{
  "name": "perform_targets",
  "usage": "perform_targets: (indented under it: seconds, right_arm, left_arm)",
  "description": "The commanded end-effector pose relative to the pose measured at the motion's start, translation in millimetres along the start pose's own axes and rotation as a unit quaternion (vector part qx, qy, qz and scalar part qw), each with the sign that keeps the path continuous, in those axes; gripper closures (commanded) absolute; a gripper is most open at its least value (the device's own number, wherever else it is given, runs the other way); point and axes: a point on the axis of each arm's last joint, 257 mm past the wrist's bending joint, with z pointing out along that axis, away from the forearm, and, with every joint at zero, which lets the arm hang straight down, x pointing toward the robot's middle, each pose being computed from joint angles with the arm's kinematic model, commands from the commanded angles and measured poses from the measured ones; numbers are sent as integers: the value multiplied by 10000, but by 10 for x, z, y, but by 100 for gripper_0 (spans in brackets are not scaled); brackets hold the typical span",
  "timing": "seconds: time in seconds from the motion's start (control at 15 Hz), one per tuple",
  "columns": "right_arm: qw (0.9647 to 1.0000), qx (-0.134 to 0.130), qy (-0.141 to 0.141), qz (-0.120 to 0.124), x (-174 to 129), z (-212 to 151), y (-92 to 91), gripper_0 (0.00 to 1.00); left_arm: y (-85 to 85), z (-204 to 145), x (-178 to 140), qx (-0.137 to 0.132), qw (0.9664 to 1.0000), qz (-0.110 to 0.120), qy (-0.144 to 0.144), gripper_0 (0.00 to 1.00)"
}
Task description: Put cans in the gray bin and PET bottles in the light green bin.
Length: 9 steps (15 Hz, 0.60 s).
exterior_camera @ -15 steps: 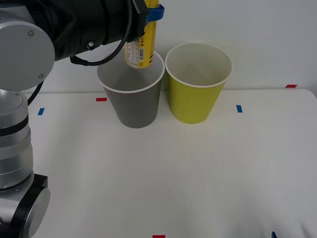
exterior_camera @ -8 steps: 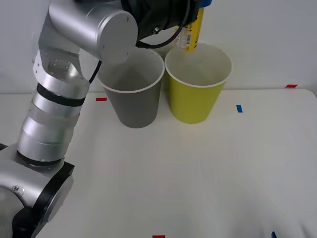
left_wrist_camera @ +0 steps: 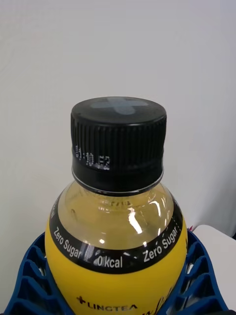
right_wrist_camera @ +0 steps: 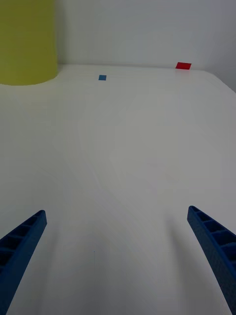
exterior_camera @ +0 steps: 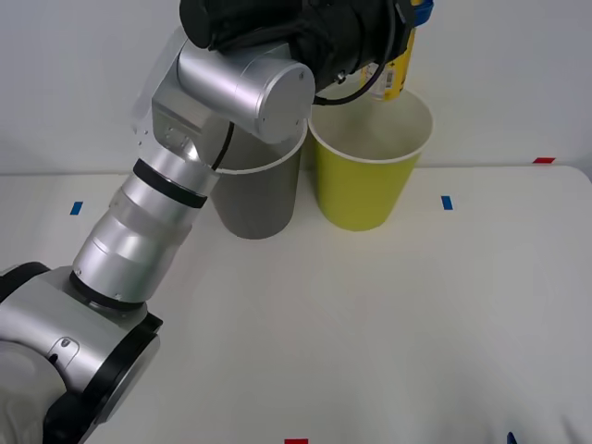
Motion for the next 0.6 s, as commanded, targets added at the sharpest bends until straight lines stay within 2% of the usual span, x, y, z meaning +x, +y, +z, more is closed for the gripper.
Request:
perform_targets:
  seconds: [0.07, 0.6]
  right_arm:
    - [10000, 0, 0, 0, 0, 0, 0, 0]
    - [10000, 0, 0, 0, 0, 0, 0, 0]
  left_arm:
    - [67, 50, 77, -82, 10000, 34, -8, 100]
    - [82, 62, 96, -100, 9999, 36, 1, 100]
